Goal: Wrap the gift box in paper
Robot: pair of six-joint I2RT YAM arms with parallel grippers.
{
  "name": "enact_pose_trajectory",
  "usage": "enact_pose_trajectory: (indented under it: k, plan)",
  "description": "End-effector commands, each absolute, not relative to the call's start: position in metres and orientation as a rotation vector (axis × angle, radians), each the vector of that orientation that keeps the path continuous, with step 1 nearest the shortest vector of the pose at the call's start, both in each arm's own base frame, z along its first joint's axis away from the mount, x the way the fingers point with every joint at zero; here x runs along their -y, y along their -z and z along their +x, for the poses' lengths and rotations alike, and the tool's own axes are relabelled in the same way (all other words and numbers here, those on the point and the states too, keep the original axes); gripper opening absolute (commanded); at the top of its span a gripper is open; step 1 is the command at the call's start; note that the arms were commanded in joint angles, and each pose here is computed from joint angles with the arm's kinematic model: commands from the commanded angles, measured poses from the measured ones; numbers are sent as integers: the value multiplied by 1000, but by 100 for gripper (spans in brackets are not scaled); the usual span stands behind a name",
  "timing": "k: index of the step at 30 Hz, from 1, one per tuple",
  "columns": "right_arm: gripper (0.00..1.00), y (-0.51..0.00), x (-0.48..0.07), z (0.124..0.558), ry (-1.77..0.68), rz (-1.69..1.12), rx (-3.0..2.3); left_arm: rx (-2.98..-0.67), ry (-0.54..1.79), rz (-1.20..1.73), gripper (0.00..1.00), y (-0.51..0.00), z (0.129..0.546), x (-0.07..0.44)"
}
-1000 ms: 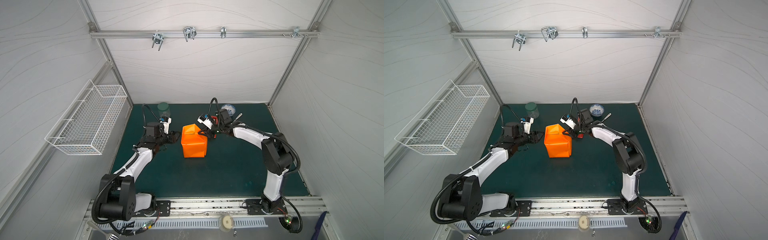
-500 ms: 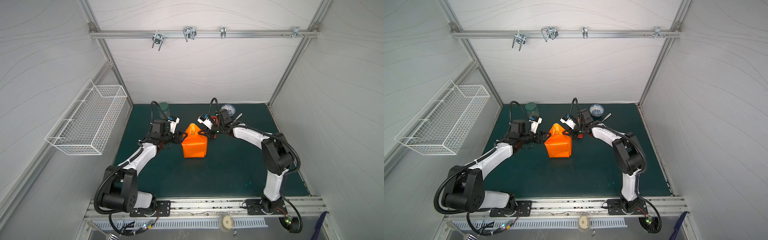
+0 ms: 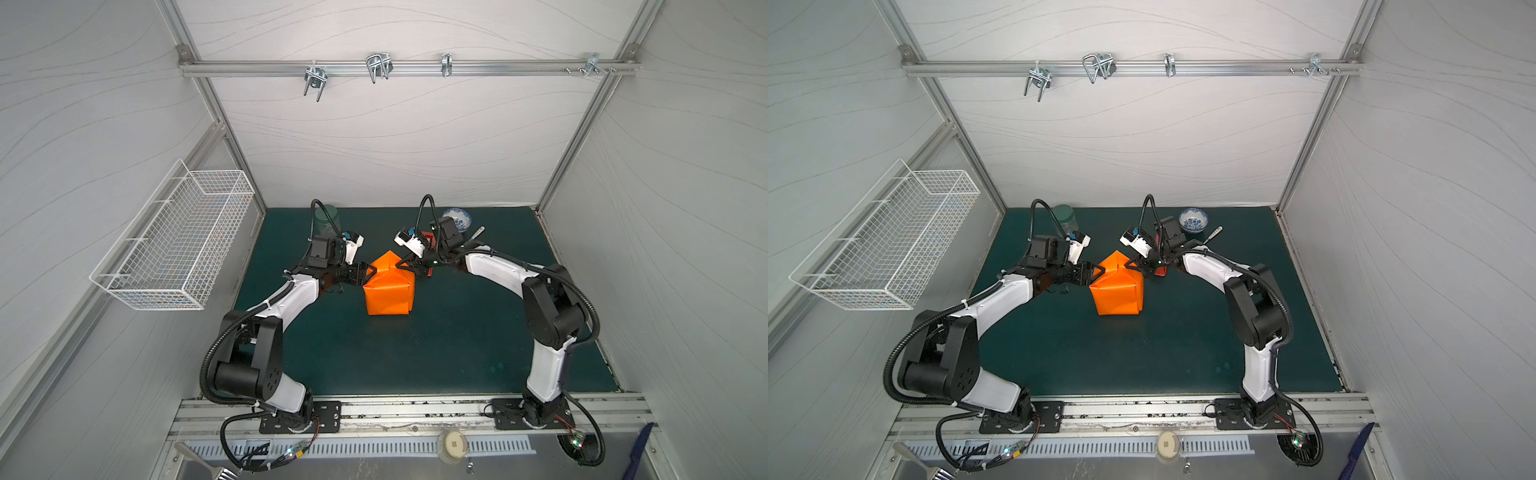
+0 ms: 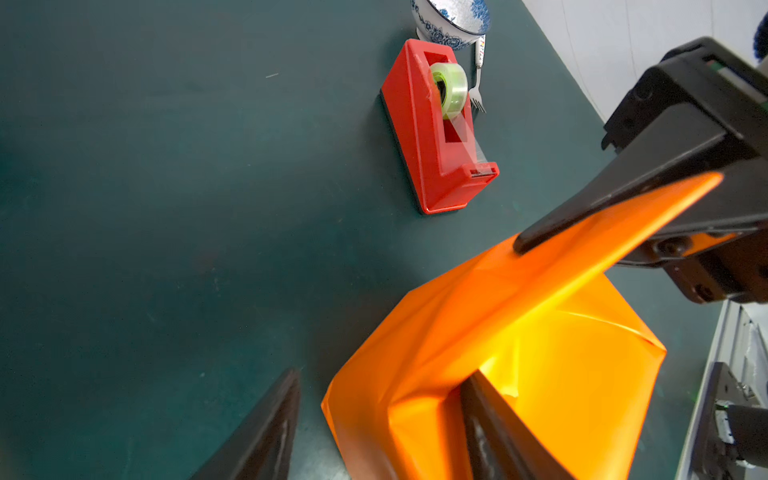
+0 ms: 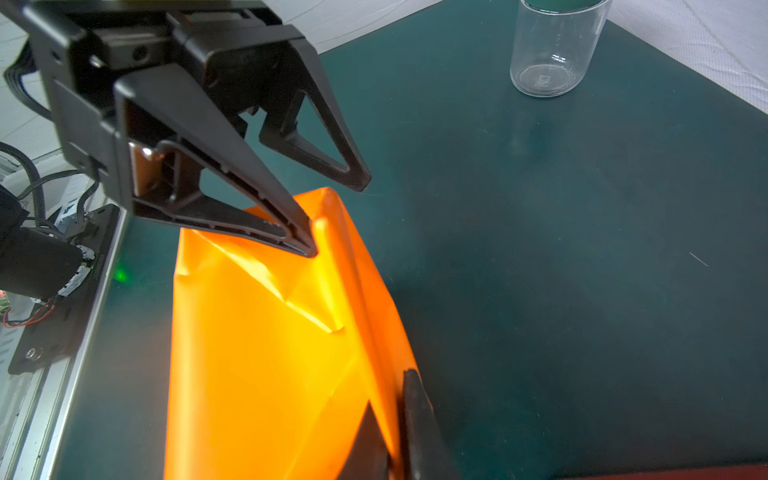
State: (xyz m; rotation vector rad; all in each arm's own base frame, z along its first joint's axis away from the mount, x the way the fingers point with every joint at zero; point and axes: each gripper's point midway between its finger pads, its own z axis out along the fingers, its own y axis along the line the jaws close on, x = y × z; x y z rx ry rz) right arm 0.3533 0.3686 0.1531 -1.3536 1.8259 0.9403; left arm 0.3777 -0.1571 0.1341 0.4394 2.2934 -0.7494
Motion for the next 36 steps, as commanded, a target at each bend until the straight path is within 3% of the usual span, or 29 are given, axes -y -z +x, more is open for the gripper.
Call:
enact_pose_trajectory:
  k: [1, 6, 20, 29, 36]
  plan:
    - [9, -143, -370, 348, -938, -1412, -1824, -2257, 730, 540, 63, -143, 388, 163]
    - [8, -144, -372, 347, -936, -1446, -1785, -2210, 785, 639, 61, -143, 386, 173]
    - [5, -152, -377, 343, -943, -1551, -1669, -2043, 776, 920, 37, -152, 381, 193]
    - [3, -156, -381, 341, -959, -1616, -1620, -1940, 790, 1064, 34, -159, 375, 210]
    - [3, -155, -381, 340, -958, -1642, -1601, -1915, 818, 1101, 23, -165, 371, 213]
